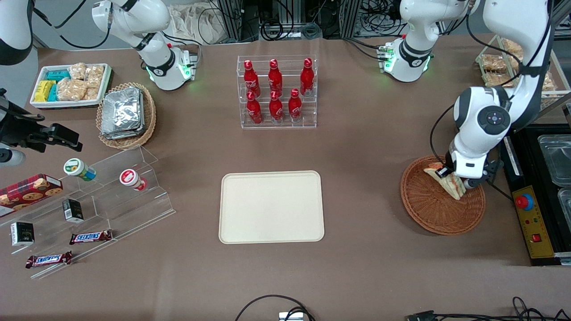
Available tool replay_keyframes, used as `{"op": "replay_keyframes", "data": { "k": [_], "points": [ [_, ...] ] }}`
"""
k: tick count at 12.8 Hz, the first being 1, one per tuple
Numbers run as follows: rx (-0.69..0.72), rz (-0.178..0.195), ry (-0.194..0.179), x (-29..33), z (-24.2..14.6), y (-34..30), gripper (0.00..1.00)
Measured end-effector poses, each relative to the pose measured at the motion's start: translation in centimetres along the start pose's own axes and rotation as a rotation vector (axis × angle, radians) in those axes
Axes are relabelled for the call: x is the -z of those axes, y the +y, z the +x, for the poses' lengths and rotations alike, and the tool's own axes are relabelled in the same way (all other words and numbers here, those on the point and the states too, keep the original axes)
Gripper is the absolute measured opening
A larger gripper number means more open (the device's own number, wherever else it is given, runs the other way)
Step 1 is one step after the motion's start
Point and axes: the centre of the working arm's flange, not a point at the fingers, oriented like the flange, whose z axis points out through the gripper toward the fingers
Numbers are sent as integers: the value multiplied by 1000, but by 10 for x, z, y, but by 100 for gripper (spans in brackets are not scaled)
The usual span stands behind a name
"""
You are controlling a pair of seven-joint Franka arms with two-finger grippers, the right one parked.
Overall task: Place sandwich from basket to tray
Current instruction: 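Close the left gripper on the wrapped sandwich, then lift the sandwich and carry it with the left gripper to the tray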
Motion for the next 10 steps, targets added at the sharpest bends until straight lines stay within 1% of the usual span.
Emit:
{"op": "replay_keyframes", "data": {
  "k": [2, 3, 6, 8, 9, 10],
  "points": [
    [-140, -7, 28, 19, -1, 4, 18],
    [-209, -10, 36, 24, -3, 8, 18],
    [-368, -16, 44, 29, -13, 25, 18],
    [-433, -24, 58, 38, -16, 37, 18],
    [-449, -30, 56, 48, -18, 48, 18],
    [-463, -31, 42, 62, -19, 62, 18]
  ]
}}
